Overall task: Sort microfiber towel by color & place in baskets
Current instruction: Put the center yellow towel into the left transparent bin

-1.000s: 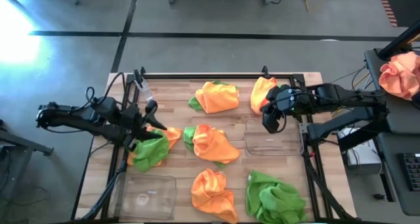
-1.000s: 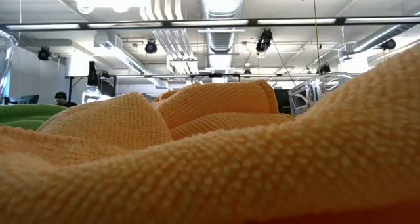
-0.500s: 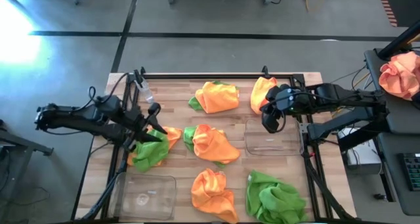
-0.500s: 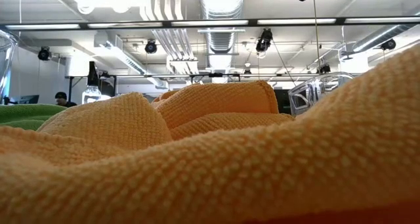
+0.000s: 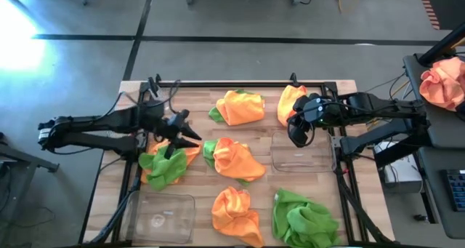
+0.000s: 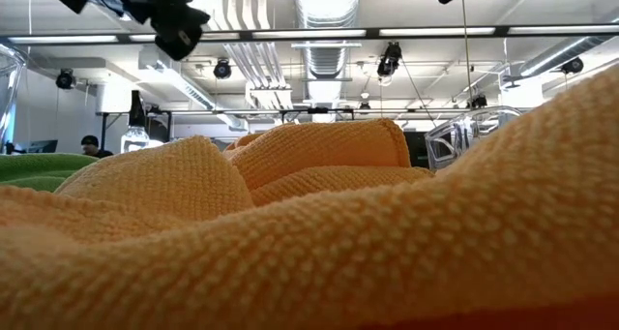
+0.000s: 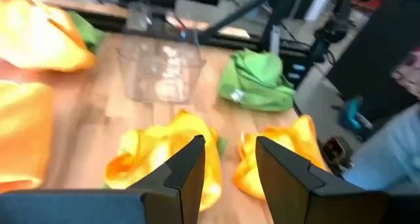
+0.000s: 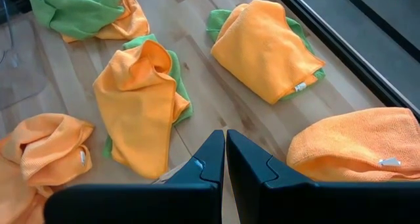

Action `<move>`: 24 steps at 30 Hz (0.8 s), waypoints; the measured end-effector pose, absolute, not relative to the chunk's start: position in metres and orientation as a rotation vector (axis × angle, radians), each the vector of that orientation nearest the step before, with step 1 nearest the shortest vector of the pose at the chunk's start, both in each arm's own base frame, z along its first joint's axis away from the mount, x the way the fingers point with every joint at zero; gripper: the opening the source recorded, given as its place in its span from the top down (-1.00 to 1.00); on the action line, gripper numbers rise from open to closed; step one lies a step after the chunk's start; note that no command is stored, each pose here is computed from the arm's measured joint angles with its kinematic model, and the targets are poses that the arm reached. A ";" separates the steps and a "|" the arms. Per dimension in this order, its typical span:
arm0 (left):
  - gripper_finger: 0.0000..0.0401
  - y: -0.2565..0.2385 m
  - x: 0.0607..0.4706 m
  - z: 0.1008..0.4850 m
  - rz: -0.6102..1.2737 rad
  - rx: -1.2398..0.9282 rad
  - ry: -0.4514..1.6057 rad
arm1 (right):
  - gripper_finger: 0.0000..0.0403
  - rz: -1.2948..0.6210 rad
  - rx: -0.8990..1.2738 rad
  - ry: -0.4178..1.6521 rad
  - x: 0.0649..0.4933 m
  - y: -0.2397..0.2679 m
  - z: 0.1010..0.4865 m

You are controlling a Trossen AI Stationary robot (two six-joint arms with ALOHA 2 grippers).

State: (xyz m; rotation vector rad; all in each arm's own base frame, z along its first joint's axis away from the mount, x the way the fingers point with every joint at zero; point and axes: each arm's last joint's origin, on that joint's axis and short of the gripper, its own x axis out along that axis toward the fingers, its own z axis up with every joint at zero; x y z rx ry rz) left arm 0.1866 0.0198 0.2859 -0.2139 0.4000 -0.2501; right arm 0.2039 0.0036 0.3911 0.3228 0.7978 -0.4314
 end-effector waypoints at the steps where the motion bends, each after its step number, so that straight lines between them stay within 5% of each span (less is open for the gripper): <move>1: 0.40 0.022 0.190 0.285 -0.275 -0.222 0.410 | 0.94 -0.431 0.323 0.798 0.204 0.004 0.391; 24: 0.40 0.053 0.269 0.237 -0.489 -0.302 0.599 | 0.94 -0.433 0.322 0.804 0.203 0.004 0.391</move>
